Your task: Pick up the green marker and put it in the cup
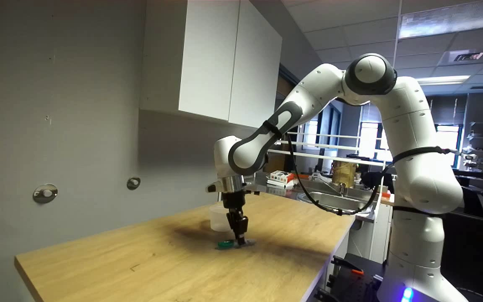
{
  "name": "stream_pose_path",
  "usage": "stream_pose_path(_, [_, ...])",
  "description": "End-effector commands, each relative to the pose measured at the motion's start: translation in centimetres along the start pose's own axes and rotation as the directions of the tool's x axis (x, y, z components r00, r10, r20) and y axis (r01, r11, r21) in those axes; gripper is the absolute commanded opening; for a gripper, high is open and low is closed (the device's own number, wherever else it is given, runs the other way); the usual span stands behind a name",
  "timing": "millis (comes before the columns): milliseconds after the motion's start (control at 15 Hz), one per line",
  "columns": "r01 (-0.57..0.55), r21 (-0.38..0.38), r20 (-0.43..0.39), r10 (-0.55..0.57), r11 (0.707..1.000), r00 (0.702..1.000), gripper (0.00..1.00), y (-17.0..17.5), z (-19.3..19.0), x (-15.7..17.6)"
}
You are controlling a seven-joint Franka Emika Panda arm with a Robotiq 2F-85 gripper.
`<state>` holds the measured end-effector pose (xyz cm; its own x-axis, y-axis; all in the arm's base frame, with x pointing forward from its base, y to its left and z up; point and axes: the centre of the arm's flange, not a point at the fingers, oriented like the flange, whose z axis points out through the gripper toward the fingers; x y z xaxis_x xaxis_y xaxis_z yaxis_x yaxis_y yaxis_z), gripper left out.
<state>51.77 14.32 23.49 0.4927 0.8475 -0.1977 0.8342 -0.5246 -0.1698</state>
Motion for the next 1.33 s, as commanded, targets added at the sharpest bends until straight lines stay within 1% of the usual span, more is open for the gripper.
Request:
stream_pose_path(0, [-0.079, -0.03, -0.033, 0.078, 0.996, 0.996, 0.07, -1.7, -4.0, -1.2])
stream_pose_path(133, [-0.147, -0.062, -0.044, 0.145, 0.987, 0.988, 0.07, -2.7, -6.1, -1.6])
stream_pose_path(333, [-0.264, -0.079, -0.044, 0.261, 0.961, 0.964, 0.07, -4.8, -9.7, -2.4])
stream_pose_path(467, [-0.341, -0.104, -0.07, 0.335, 0.934, 0.94, 0.07, -6.4, -12.3, -3.3])
stream_pose_path(600, [-0.425, -0.119, -0.128, 0.411, 0.897, 0.903, 0.06, -7.5, -15.2, -4.1])
stream_pose_path(733, [-0.515, -0.126, -0.201, 0.486, 0.848, 0.85, 0.06, -8.0, -18.3, -4.8])
stream_pose_path(867, [-0.592, -0.139, -0.273, 0.544, 0.794, 0.794, 0.06, -7.3, -20.9, -5.2])
stream_pose_path(1000, [-0.671, -0.13, -0.326, 0.608, 0.73, 0.724, 0.06, -5.9, -22.8, -5.3])
stream_pose_path(1200, [-0.779, -0.09, -0.382, 0.7, 0.621, 0.603, 0.05, -2.7, -25.3, -4.8])
stream_pose_path(1267, [-0.804, -0.076, -0.395, 0.723, 0.59, 0.567, 0.06, -1.4, -25.9, -4.5])
